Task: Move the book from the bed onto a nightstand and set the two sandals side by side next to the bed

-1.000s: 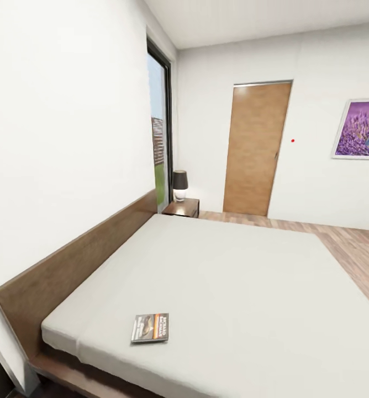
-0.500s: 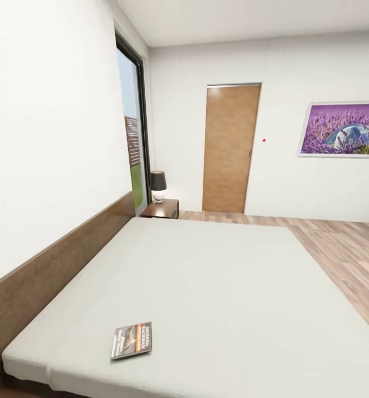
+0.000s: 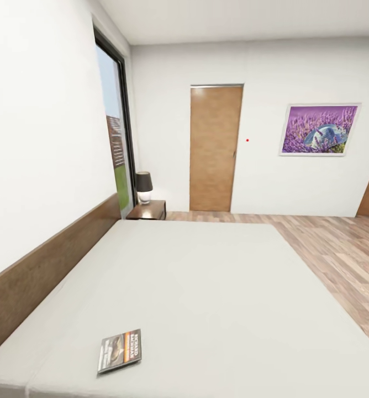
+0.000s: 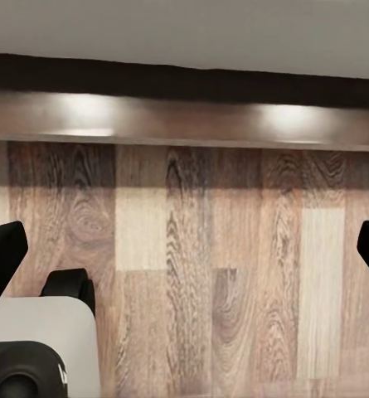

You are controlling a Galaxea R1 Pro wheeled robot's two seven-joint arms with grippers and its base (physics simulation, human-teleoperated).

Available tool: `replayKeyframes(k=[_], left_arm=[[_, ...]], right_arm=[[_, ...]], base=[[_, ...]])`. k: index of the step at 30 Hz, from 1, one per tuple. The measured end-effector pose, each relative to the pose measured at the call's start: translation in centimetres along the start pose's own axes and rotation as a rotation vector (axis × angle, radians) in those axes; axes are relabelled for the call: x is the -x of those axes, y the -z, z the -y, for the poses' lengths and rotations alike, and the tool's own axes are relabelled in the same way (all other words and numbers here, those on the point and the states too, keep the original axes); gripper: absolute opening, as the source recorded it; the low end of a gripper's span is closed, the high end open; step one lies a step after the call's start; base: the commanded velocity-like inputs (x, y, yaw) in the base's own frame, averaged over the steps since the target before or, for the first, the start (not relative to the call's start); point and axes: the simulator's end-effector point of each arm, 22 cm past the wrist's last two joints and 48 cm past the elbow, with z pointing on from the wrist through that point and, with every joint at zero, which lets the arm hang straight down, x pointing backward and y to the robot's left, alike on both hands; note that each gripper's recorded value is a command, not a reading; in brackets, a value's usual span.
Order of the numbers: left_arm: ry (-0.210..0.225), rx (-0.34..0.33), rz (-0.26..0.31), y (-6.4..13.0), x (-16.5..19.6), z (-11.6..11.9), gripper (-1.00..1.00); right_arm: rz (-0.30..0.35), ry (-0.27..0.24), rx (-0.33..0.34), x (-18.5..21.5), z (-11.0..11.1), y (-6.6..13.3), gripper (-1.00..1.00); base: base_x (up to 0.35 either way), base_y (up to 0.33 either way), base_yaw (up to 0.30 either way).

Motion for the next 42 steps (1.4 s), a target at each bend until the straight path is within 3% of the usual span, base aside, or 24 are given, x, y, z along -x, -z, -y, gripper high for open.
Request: replayKeyframes(k=[42], left_arm=[[0.0,0.0,0.0,0.0,0.0,0.01,1.0]], right_arm=[[0.0,-0.001,0.003,0.01,-0.23,-0.02,1.0]], base=[[0.029,0.035,-0.003]])
